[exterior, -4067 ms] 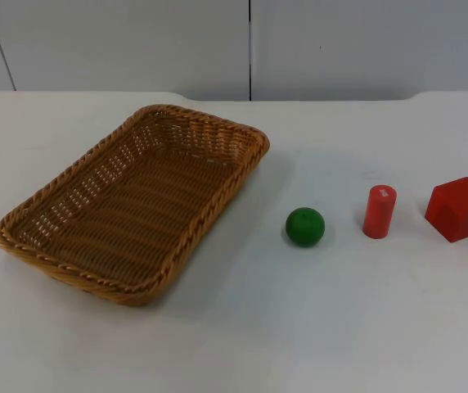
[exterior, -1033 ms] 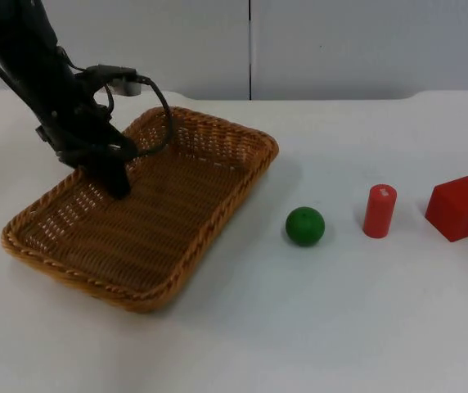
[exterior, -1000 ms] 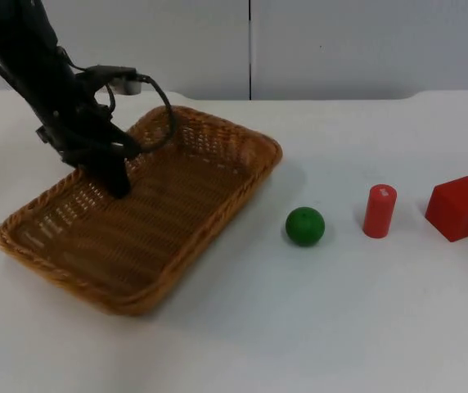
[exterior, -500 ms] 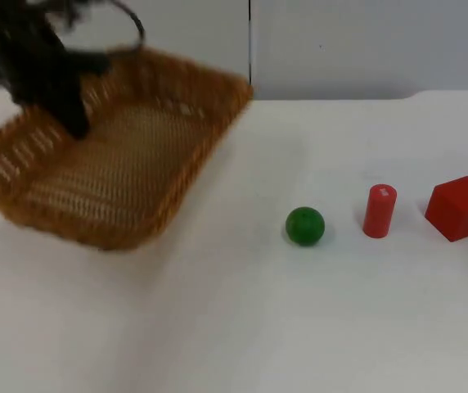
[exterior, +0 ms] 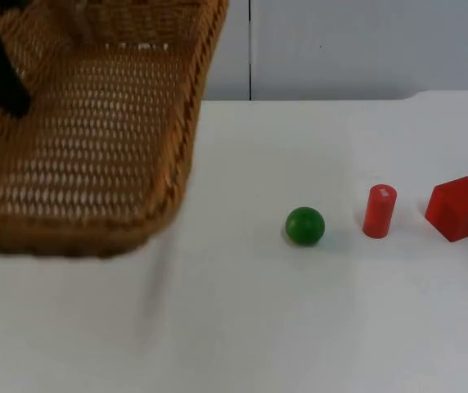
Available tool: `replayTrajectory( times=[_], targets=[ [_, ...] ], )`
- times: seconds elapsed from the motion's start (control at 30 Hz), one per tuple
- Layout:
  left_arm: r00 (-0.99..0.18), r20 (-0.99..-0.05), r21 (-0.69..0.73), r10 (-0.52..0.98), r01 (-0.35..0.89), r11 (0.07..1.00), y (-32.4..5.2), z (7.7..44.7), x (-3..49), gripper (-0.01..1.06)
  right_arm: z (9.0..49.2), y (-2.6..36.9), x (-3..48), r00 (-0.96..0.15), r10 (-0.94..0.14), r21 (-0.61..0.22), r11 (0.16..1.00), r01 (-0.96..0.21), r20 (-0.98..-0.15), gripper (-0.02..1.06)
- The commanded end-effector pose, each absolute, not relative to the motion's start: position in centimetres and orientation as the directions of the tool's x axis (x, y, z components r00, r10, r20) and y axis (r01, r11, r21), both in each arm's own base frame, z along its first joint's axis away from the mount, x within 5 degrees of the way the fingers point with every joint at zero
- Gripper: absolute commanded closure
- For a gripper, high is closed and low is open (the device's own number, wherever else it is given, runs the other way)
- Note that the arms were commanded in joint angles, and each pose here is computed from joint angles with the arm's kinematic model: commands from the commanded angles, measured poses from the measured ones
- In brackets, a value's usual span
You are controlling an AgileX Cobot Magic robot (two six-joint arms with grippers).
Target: Pick up the basket with the left hand and place the object to the left of the red cylinder into the basket with the right hand.
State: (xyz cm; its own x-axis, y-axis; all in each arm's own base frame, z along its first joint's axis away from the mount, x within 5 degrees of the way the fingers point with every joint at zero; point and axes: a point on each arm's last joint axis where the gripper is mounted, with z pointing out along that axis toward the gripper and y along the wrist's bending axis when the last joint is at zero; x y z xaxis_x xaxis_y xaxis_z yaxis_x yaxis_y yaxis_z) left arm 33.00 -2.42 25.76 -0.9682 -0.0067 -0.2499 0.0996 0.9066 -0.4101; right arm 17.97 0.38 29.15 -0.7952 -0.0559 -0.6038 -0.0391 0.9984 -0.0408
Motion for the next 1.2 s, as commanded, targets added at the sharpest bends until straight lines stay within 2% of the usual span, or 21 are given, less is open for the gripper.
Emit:
replayTrajectory(
  times=[0.0, 0.27, 0.4, 0.67, 0.83, 0.97, 1.07, 1.1, 1.17],
  targets=[
    [-0.963, -0.264, -0.457, -0.062, 0.069, 0.887, -2.8, 24.9, 31.1, 1.05, 29.0, 0.3, 17.8, -0.801, -0.052, -0.042, 0.999, -0.034, -0.596, 0.01],
    [-0.990, -0.128, -0.425, -0.065, -0.004, 0.905, -2.7, 17.5, 24.3, 1.05, 29.0, 0.4, 17.8, -0.802, -0.034, -0.017, 0.999, -0.030, -0.596, 0.01],
    [-0.992, -0.112, -0.395, -0.055, -0.006, 0.919, -2.5, 16.1, 23.2, 1.05, 29.0, 0.4, 17.8, -0.803, -0.034, -0.017, 0.999, -0.030, -0.595, 0.01],
    [-0.992, -0.107, -0.399, -0.070, -0.022, 0.917, -2.5, 15.7, 22.8, 1.05, 29.0, 0.5, 17.8, -0.802, -0.027, -0.007, 1.000, -0.028, -0.596, 0.01],
    [-0.992, -0.105, -0.402, -0.072, -0.024, 0.915, -2.5, 15.7, 22.8, 1.05, 29.1, 1.3, 18.1, -0.786, -0.064, 0.038, 0.993, -0.110, -0.614, 0.01],
    [-0.992, -0.103, -0.407, -0.076, -0.028, 0.913, -2.6, 15.7, 22.8, 1.05, 29.5, 1.9, 18.8, -0.818, -0.058, 0.086, 0.988, -0.130, -0.572, 0.02],
    [-0.991, -0.107, -0.405, -0.078, -0.028, 0.914, -2.6, 15.7, 22.8, 1.05, 30.0, 4.2, 21.0, -0.826, -0.145, 0.087, 0.970, -0.227, -0.544, 0.05],
    [-0.991, -0.107, -0.405, -0.078, -0.028, 0.914, -2.6, 15.7, 22.8, 1.05, 30.0, 4.2, 21.0, -0.826, -0.145, 0.087, 0.970, -0.227, -0.544, 0.05],
    [-0.991, -0.107, -0.405, -0.078, -0.028, 0.914, -2.6, 15.7, 22.8, 1.05, 29.9, 6.7, 22.3, -0.813, -0.227, 0.087, 0.943, -0.321, -0.535, 0.06]
  ],
)
